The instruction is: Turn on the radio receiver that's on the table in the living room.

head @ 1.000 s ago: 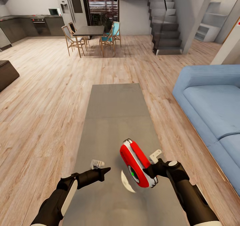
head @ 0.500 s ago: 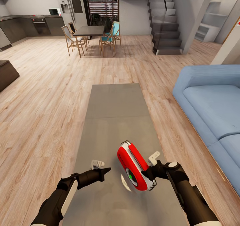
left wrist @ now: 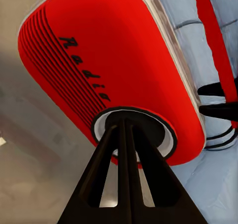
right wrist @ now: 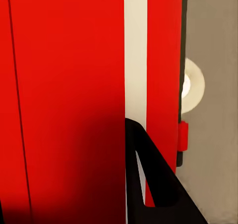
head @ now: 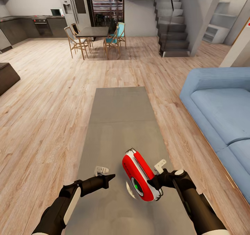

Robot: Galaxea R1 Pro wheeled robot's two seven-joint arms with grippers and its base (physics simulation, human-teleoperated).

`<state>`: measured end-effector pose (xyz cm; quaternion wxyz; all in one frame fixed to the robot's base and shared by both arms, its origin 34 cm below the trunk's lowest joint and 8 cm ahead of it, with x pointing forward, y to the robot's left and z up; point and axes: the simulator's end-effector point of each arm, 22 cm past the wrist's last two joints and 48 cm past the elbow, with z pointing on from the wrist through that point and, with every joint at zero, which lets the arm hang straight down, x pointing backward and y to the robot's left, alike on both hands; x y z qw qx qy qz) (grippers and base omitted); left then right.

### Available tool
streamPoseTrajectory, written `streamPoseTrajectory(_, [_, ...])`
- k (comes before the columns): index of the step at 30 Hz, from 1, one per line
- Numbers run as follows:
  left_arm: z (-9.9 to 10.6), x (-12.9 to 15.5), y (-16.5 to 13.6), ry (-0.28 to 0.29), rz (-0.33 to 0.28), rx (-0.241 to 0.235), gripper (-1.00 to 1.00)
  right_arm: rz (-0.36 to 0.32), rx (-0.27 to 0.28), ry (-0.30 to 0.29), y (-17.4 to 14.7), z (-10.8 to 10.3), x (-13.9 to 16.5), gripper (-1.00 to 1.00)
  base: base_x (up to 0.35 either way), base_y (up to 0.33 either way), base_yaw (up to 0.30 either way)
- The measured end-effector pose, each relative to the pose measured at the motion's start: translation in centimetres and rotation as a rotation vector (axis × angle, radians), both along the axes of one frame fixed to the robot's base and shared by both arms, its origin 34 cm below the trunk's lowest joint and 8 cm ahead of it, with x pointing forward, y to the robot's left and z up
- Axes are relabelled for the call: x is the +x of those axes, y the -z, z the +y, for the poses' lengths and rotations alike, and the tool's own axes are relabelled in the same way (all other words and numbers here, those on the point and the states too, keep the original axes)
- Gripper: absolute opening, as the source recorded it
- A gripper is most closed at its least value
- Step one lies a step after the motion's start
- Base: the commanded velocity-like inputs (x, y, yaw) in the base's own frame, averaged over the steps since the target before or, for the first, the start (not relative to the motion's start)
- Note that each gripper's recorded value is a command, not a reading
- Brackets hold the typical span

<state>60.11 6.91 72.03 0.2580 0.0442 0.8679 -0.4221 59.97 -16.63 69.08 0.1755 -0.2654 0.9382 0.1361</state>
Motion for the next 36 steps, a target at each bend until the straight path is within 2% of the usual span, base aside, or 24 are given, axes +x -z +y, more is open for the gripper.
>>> streamPoseTrajectory(26, [0.1,0.1,-0.1,0.001,-0.006,0.001,-1.0,0.005,-0.005,0.001,0.2,0.1,-0.3,-1.0,0.0,0.0,0.0])
streamPoseTrajectory(32, [0.1,0.1,-0.1,0.002,-0.006,0.002,-1.0,-0.05,-0.016,-0.011,-0.3,-0.1,0.7,-1.0,0.0,0.0,0.0])
streamPoseTrajectory(36, [0.1,0.1,-0.1,0.002,-0.005,0.002,-1.0,-0.067,-0.028,-0.014,0.0,-0.4,0.4,-1.0,0.0,0.0,0.0])
